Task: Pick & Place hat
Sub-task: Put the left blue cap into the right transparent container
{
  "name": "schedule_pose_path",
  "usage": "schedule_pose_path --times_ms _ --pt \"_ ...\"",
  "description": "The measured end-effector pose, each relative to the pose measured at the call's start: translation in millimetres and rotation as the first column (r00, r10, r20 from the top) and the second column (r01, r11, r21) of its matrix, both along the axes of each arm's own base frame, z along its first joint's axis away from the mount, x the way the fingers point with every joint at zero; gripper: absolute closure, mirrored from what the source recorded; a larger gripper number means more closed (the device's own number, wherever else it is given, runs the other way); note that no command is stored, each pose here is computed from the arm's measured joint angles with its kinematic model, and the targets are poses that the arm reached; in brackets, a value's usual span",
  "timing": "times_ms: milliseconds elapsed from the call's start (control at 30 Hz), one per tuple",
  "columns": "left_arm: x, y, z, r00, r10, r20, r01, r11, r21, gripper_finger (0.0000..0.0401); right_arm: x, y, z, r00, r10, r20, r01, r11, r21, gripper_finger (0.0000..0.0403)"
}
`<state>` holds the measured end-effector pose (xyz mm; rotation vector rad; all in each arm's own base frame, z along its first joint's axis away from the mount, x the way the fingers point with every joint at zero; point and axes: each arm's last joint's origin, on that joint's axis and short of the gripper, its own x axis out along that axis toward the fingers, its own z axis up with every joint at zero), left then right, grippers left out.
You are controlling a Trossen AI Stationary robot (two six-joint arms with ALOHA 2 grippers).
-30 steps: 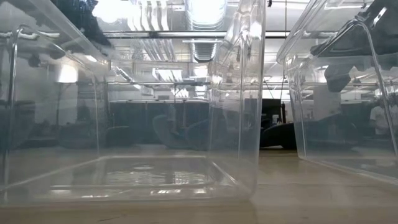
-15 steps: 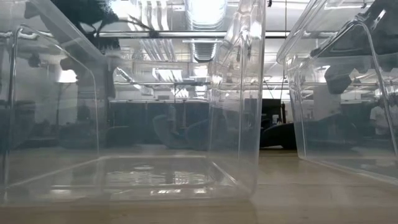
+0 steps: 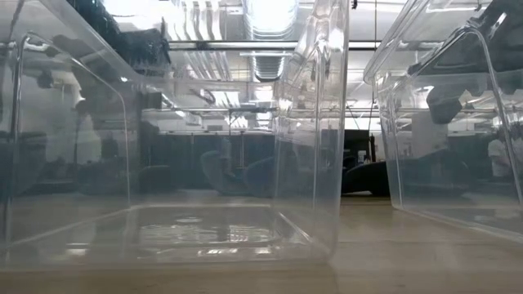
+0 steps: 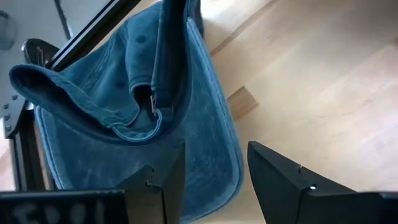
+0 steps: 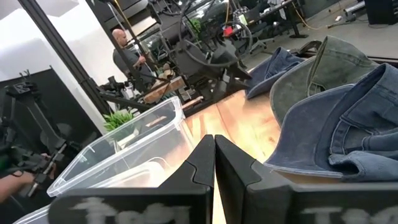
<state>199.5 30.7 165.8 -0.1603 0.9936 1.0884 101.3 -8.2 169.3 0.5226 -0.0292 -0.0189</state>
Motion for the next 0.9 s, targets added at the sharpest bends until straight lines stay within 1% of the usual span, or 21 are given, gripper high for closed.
schedule_pose_path --times_ms 167,300,433,500,633,700,800,900 --pt "3 8 -12 0.997 0.029 -0.071 -0.028 1.0 0.014 0.0236 0 0 0 1.0 -0.001 0.001 0.001 1.0 0.0 0.0394" --pt "5 19 -19 0.993 0.063 -0.099 -0.062 0.998 0.012 0.0236 0 0 0 1.0 -0.001 0.002 0.001 1.0 0.007 0.0394" --pt "7 26 -24 0.991 0.075 -0.115 -0.078 0.997 -0.02 0.0236 0 0 0 1.0 0.0 0.002 0.0 1.0 0.026 0.0394" --pt "10 25 -23 0.992 0.075 -0.101 -0.079 0.996 -0.037 0.0236 0 0 0 1.0 0.0 0.002 0.0 1.0 0.026 0.0394" --pt "16 21 -13 0.998 0.042 -0.051 -0.045 0.996 -0.071 0.0236 0 0 0 1.0 0.0 0.0 0.0 1.0 0.025 0.0394" --pt "17 19 -9 0.999 0.031 -0.037 -0.034 0.998 -0.062 0.0236 0 0 0 1.0 0.0 -0.001 0.0 1.0 0.025 0.0394" --pt "14 20 -8 0.997 0.038 -0.065 -0.04 0.998 -0.041 0.0236 0 0 0 1.0 0.0 -0.003 0.0 1.0 0.023 0.0394" --pt "14 21 -8 0.997 0.045 -0.064 -0.048 0.998 -0.035 0.0236 0 0 -1 1.0 0.001 -0.005 0.0 1.0 0.023 0.0394"
